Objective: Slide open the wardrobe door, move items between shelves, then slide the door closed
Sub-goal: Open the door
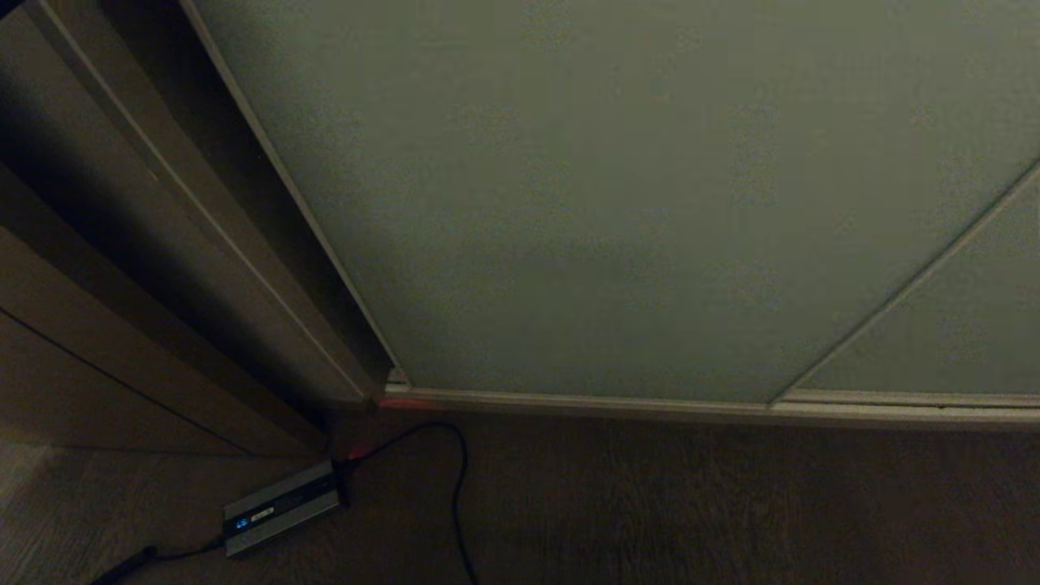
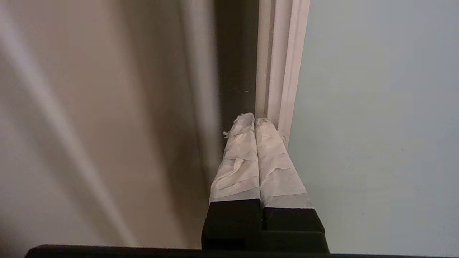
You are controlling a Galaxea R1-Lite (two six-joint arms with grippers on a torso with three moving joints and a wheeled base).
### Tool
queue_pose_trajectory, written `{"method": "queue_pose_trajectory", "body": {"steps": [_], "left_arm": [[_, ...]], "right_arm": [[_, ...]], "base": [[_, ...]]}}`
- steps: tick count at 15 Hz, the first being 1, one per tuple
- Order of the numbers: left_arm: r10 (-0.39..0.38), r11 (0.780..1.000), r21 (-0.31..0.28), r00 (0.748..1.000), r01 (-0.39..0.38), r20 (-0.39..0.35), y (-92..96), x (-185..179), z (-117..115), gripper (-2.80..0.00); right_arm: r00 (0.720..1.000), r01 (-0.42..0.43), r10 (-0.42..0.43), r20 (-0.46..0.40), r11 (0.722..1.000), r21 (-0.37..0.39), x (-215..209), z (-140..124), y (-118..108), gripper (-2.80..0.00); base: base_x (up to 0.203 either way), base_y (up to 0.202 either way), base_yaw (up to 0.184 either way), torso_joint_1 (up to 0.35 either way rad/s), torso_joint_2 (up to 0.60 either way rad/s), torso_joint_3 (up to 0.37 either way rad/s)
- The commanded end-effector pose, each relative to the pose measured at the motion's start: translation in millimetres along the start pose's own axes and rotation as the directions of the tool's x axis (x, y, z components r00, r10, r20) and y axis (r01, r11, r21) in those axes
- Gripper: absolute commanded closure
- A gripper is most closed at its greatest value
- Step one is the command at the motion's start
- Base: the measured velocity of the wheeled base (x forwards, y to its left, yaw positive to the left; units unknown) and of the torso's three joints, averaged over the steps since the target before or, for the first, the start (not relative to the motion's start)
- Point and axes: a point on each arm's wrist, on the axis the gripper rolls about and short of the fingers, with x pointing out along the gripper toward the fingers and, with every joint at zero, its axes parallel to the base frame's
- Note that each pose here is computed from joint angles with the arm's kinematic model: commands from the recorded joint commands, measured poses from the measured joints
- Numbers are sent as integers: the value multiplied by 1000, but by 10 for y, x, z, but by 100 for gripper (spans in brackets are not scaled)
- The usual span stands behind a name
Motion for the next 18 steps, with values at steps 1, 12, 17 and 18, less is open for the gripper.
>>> {"method": "queue_pose_trajectory", "body": {"steps": [1,12,17,18], "left_arm": [[10,1000,9,999,-10,30,21,-276,206,0],[-91,996,-21,988,89,-128,-292,-4,-220,0],[-155,987,-62,977,147,-144,-697,233,-419,0],[-156,987,-62,978,148,-141,-764,280,-439,0]], "right_arm": [[1000,-1,1,-3,1000,0,2,-8,0,0],[1000,1,-1,-3,1000,1,2,-8,0,0],[1000,-1,1,-3,1000,0,2,-8,0,0],[1000,0,0,-3,1000,0,2,-8,-1,0]], "base": [[0,0,0,0,0,0],[0,0,0,0,0,0],[0,0,0,0,0,0],[0,0,0,0,0,0]]}}
